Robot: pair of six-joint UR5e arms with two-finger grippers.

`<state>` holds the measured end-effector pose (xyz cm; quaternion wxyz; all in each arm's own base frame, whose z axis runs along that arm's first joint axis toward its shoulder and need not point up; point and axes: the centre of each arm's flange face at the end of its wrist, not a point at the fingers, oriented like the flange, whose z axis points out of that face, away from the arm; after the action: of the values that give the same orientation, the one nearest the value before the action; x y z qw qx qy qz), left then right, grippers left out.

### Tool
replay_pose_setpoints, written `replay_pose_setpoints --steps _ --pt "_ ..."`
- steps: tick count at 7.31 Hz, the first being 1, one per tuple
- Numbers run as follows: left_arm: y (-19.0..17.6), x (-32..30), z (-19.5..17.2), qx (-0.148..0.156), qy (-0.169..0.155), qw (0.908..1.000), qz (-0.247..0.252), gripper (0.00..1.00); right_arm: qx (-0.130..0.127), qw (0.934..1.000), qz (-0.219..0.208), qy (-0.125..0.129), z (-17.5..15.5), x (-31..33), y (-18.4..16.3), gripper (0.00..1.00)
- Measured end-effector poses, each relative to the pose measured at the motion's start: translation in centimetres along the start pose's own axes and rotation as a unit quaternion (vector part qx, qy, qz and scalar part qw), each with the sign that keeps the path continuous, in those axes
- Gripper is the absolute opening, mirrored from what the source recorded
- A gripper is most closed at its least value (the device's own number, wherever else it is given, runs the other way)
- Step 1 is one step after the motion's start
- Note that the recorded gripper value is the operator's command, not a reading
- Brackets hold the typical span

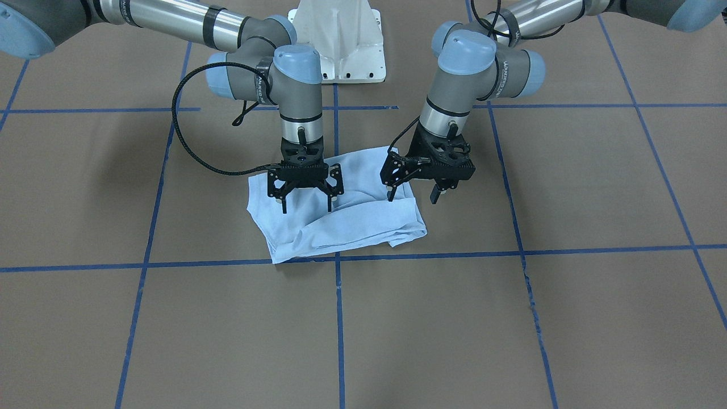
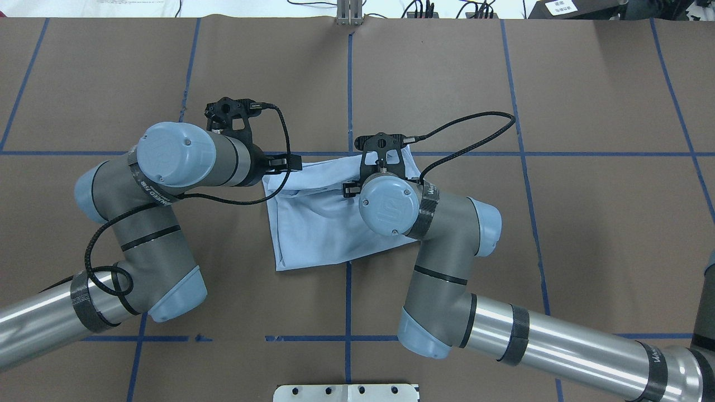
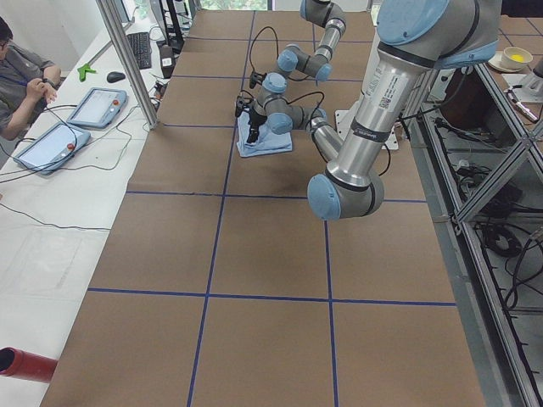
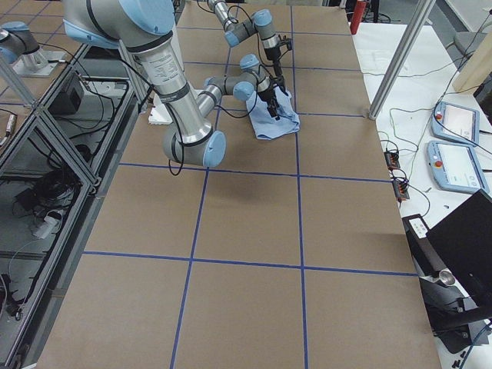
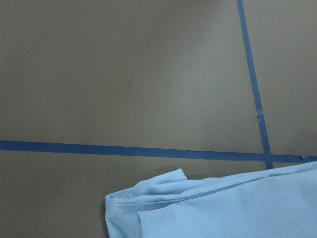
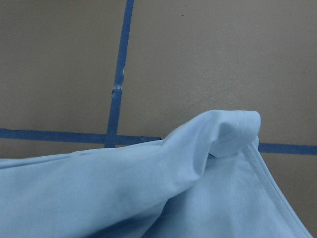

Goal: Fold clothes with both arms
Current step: 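Lay the fold down and open both grippers while the right arm withdraws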

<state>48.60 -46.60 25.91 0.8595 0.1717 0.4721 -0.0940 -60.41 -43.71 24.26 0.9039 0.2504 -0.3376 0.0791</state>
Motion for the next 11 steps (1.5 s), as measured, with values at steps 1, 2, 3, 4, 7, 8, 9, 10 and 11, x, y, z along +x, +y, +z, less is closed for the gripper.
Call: replay_pose_setpoints --steps 1,2,3,4,7,8,9,10,11 --pt "0.0 0.0 0.0 0.0 0.0 1.0 0.0 1.0 0.008 0.9999 -0.007 0.012 0.9 -0.1 -0.3 1.0" --pt "0.0 0.1 -0.1 0.0 0.001 1.0 0.0 1.0 0.015 0.9995 -0.01 0.026 1.9 0.1 -0.8 1.0" --pt "0.0 0.1 -0.2 0.0 0.002 1.0 0.0 1.0 0.022 0.9989 -0.012 0.041 3.0 0.8 -1.9 1.0" --pt "0.0 0.0 -0.3 0.0 0.002 1.0 0.0 1.0 0.028 0.9979 -0.013 0.056 4.1 1.6 -3.6 1.0" --pt "0.1 0.0 -0.5 0.001 0.004 1.0 0.0 1.0 0.032 0.9942 0.01 0.102 7.2 4.1 -12.1 1.0" --pt "0.2 -0.3 -0.5 0.0 0.002 1.0 0.0 1.0 0.012 0.9945 0.036 0.098 7.1 6.1 -16.5 1.0" --pt "0.3 -0.3 -0.4 -0.001 0.001 1.0 0.0 1.0 -0.015 0.9947 0.057 0.084 6.4 8.4 -20.3 1.0" --pt "0.8 -0.1 -0.2 -0.005 0.001 1.0 -0.004 1.0 -0.032 0.9952 0.066 0.065 5.6 10.0 -22.6 1.0" --pt "2.3 0.5 0.5 -0.016 -0.002 0.9998 -0.008 1.0 -0.034 0.9961 0.067 0.046 5.3 10.8 -23.3 1.0"
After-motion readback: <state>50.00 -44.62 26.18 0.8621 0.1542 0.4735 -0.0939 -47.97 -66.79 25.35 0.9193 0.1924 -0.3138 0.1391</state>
